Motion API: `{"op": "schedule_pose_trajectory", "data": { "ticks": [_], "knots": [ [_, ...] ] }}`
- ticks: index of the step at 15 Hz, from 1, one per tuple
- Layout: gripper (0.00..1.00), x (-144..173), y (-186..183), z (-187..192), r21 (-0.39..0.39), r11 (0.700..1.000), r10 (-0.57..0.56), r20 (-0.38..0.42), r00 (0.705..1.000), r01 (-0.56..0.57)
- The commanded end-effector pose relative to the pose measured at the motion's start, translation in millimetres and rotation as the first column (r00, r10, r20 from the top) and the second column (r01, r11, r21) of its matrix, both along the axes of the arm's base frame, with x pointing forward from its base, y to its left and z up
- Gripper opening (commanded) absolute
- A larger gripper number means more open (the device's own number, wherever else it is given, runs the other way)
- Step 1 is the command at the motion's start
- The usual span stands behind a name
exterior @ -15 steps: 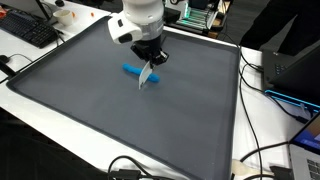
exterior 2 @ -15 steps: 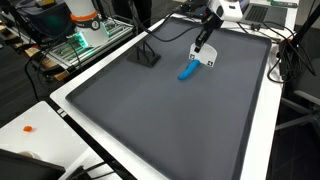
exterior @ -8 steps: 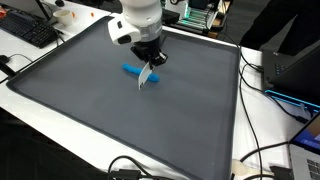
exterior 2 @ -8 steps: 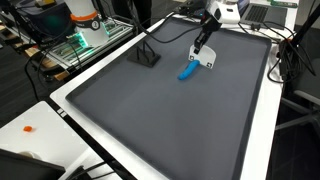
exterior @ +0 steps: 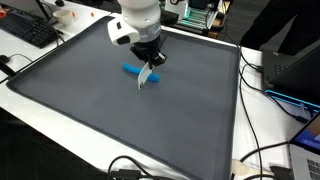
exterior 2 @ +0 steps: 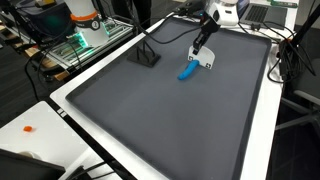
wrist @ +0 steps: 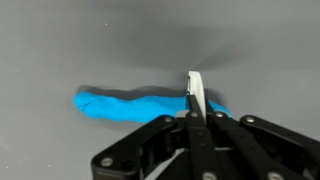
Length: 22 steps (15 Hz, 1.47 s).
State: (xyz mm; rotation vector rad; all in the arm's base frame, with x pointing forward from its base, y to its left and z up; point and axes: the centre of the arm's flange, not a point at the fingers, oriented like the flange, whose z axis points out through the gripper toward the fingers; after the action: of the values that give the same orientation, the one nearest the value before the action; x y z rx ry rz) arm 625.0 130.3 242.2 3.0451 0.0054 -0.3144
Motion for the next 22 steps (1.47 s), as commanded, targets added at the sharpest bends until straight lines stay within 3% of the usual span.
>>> {"op": "schedule_pose_trajectory", "data": {
  "ticks": [1,15,22],
  "knots": [
    [0.01,-18.3,-5.1,-19.1,-0.025,1.000,-0.016,-0.075,0.997,0.014],
    [0.01,-38.5,-3.4,7.8,-0.012,1.000,-0.018,-0.116,0.993,0.017],
    [0.01,-41.4,-3.9,44.1,0.013,1.000,-0.015,-0.072,0.997,0.015]
  ]
}}
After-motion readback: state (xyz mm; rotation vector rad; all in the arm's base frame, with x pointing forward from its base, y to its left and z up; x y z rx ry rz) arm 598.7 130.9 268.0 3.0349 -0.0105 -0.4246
